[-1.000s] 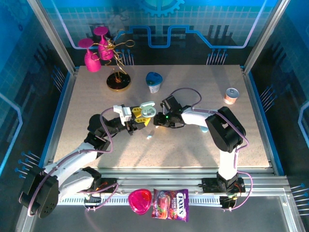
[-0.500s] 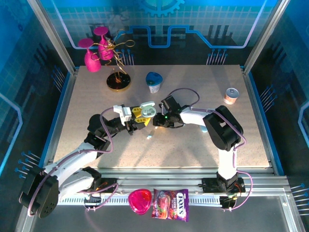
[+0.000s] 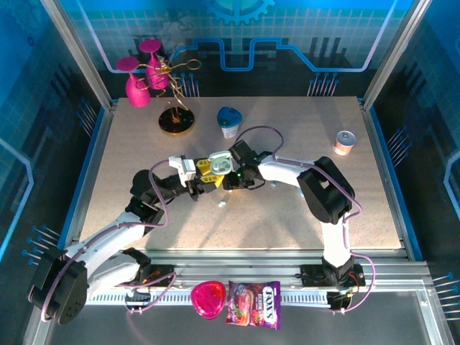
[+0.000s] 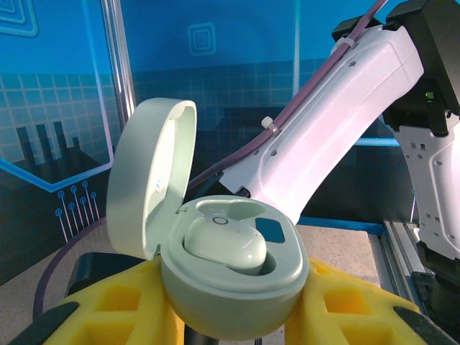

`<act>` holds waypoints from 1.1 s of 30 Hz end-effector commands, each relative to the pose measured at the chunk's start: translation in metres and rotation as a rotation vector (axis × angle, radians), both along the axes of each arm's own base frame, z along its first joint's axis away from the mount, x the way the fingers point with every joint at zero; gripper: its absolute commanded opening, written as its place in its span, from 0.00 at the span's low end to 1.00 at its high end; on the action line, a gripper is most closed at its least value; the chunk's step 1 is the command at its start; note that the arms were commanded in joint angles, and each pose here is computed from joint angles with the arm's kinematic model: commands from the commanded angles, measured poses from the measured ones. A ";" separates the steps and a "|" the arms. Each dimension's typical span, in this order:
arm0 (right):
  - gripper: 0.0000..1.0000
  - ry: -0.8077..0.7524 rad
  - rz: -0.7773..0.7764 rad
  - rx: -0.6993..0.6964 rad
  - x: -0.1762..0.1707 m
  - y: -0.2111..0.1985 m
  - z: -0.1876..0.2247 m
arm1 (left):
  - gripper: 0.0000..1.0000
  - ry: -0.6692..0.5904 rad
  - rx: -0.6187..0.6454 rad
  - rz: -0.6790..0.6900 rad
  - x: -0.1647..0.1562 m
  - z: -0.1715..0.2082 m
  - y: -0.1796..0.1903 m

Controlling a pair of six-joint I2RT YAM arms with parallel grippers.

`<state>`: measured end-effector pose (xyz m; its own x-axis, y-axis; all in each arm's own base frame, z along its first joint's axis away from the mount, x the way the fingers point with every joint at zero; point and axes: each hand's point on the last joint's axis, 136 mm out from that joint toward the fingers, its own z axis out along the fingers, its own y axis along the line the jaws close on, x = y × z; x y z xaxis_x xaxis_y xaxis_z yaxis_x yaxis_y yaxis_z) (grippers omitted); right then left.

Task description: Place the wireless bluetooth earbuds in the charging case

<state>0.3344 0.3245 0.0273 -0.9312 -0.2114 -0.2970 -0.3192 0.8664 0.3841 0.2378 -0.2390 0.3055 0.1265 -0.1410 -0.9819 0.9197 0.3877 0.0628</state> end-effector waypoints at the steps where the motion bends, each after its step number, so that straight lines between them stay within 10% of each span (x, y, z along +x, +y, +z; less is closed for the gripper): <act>1: 0.29 0.012 0.059 -0.098 -0.009 -0.007 -0.012 | 0.32 -0.037 -0.009 -0.010 -0.006 0.008 0.001; 33: 0.39 -0.060 0.201 -0.110 0.005 0.005 0.009 | 0.32 -0.041 -0.011 -0.005 -0.007 0.009 0.003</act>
